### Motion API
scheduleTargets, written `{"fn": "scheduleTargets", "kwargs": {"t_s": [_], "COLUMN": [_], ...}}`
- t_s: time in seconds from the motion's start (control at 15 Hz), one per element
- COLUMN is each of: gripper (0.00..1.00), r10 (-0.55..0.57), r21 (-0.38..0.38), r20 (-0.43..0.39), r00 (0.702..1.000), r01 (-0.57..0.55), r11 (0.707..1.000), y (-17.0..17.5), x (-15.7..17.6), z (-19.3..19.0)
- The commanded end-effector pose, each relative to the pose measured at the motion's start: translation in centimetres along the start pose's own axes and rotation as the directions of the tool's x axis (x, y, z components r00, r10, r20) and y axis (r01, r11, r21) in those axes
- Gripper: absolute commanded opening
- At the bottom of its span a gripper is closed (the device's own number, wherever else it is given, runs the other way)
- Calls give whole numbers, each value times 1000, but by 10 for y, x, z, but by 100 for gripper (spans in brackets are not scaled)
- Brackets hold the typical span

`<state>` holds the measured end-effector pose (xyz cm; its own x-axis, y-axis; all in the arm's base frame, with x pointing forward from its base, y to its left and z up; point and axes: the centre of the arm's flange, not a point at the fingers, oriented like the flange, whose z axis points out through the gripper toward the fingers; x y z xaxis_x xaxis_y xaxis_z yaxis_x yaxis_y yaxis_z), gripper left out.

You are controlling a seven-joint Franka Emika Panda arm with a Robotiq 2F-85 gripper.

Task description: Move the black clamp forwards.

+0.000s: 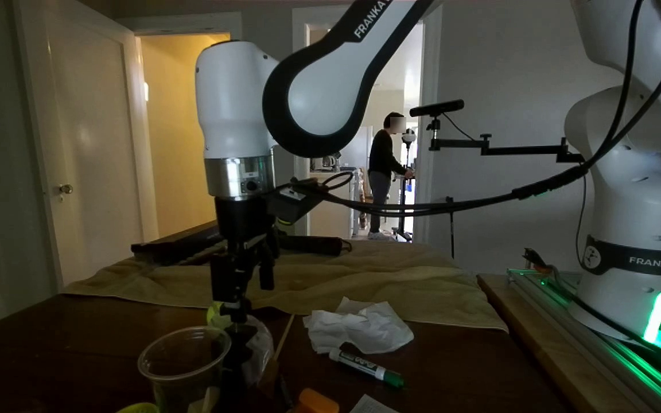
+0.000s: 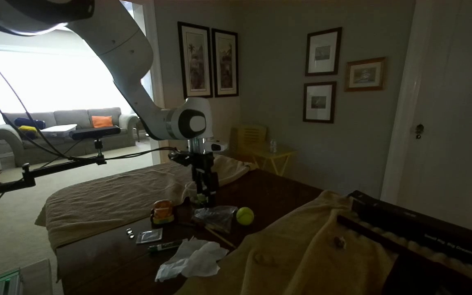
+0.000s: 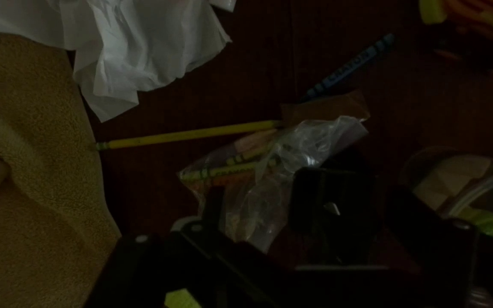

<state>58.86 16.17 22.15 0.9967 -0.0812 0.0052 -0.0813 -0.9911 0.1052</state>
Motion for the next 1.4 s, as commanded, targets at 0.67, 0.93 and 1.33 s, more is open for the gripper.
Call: {"fn": "scheduleTargets", "kwargs": {"t_s": [0.67, 0.93, 1.33], "gripper": [6, 2, 33], "r10": [24, -27, -193], "r21": [-4, 12, 53], "r20": [-14, -7, 8], "r00": [1000, 1000, 981], "r01": [-25, 27, 193], "r11": [1000, 1000, 980], "y": [-1, -3, -4], "x": [-7, -10, -10], "z": [-8, -9, -17]}}
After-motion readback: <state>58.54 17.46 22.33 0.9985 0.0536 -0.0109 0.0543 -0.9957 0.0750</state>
